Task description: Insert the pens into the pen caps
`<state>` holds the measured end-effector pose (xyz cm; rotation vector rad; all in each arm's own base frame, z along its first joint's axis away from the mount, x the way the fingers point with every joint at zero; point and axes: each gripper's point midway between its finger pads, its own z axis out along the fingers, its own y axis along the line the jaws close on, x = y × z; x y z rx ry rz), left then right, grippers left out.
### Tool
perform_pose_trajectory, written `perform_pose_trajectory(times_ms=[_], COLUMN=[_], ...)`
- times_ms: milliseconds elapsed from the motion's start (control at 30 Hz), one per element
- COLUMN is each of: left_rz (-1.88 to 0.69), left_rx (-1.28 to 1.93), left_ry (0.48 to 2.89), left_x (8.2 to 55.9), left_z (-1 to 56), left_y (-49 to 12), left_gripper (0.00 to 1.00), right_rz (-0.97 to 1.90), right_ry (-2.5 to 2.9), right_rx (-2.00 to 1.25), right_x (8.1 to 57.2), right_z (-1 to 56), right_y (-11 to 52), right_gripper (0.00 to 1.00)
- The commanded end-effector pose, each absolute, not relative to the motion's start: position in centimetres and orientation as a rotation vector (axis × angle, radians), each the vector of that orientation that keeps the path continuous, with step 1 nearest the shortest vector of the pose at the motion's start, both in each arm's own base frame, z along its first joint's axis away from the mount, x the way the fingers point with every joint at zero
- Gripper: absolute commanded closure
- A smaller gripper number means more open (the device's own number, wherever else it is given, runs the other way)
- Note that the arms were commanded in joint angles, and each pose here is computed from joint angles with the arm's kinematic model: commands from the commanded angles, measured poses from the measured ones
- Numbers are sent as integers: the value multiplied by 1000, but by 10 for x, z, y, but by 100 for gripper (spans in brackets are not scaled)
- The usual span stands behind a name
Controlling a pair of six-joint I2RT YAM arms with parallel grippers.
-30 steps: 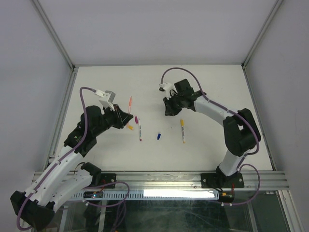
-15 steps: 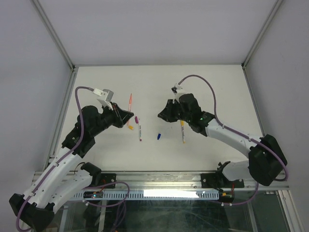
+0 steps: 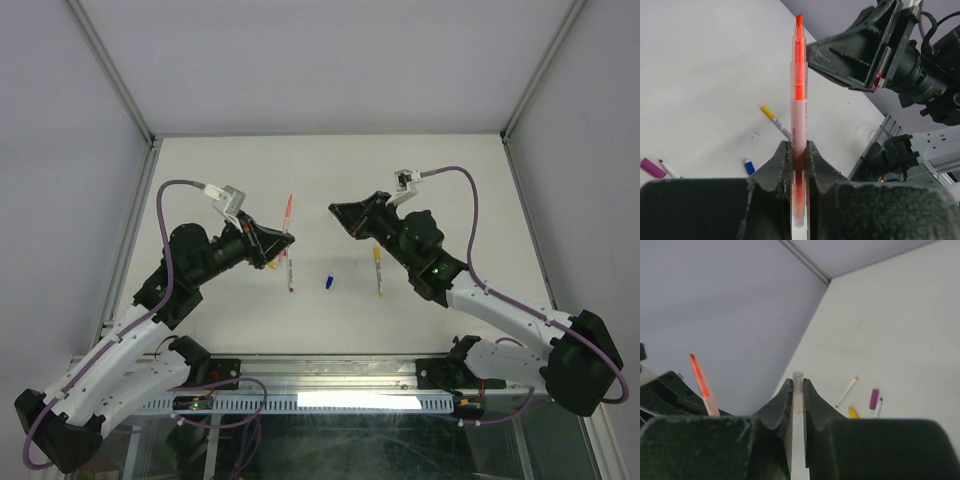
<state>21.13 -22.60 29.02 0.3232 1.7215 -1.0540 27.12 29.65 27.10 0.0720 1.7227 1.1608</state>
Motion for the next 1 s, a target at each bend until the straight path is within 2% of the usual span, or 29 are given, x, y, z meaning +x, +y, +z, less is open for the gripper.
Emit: perform_pose_trajectory(times_ms=[0, 300, 967], left_rz=[-1163, -1222, -1248], left_rx=[387, 452, 480], left_ry=[1612, 1579, 1588], left_x=[201, 192, 189], left_z=[314, 314, 312], left_y=[-248, -259, -263], left_gripper=[100, 100, 100], right_rz=[1343, 1552, 1642], right_ry=[1384, 1212, 1234], right_rx=[175, 131, 70], right_x=[271, 257, 251], right_z=[361, 417, 422], right_y=[289, 303, 323], right_gripper=[100, 100, 100])
